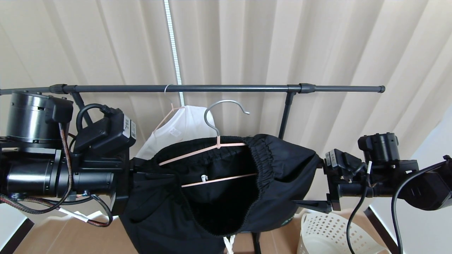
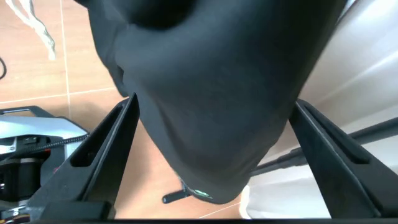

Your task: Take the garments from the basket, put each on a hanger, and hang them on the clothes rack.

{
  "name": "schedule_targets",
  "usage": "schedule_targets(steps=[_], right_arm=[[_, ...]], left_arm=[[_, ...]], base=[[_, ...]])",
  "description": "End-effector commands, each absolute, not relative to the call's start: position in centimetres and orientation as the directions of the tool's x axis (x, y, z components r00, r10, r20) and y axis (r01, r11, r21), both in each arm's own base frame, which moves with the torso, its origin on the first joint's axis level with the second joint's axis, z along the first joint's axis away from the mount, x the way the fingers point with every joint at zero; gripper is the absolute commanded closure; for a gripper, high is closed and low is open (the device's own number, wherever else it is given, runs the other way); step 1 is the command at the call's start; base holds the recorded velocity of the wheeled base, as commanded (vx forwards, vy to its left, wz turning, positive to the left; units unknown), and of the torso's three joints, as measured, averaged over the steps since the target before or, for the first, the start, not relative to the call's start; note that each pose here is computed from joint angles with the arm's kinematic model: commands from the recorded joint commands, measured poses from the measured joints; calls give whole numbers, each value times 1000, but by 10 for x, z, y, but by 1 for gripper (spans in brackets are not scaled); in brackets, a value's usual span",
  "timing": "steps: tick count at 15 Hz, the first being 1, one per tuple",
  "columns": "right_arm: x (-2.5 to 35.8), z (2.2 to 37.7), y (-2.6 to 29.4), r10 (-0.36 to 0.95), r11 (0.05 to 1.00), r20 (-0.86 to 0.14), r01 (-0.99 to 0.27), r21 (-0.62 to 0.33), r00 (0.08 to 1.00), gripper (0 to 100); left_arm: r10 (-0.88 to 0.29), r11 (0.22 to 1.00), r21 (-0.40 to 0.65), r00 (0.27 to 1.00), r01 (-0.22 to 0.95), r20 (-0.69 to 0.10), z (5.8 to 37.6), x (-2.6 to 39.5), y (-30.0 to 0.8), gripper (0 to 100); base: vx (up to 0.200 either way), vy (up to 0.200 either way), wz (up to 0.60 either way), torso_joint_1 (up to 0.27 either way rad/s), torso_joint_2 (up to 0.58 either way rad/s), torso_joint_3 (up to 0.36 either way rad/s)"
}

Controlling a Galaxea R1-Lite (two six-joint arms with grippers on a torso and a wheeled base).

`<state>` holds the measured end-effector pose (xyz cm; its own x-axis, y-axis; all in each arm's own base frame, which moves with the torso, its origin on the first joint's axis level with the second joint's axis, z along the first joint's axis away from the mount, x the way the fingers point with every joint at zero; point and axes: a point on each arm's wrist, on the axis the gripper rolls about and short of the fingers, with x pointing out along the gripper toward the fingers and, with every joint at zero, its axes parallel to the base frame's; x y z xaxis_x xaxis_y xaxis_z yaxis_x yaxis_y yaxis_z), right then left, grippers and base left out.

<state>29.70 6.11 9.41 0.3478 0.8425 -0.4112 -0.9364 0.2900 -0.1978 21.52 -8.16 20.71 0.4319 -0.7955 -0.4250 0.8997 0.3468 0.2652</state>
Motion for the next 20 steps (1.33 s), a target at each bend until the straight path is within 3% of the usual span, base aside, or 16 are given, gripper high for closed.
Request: schedule_targets(steps=[1, 2, 3, 20], right_arm=[[298, 91, 62, 844, 287, -413, -939, -189, 342, 0], [298, 91, 62, 845, 286, -413, -939, -189, 340, 0], [298, 91, 63, 845, 288, -414, -940, -181, 338, 100], [321, 85, 45, 818, 361, -416, -918, -167, 397, 100]], left_arm=[[-796, 353, 256, 433, 900, -424, 208, 214, -81, 100], [-797, 358, 244, 431, 901, -424, 208, 214, -82, 100], [-796, 359, 242, 431, 902, -425, 207, 214, -82, 100], [-783, 432, 191, 472, 881, -405, 211, 199, -69, 100]], base=[[0, 0, 0, 0, 0, 0], [0, 0, 0, 0, 0, 0], [0, 0, 0, 0, 0, 0], [0, 0, 0, 0, 0, 0]])
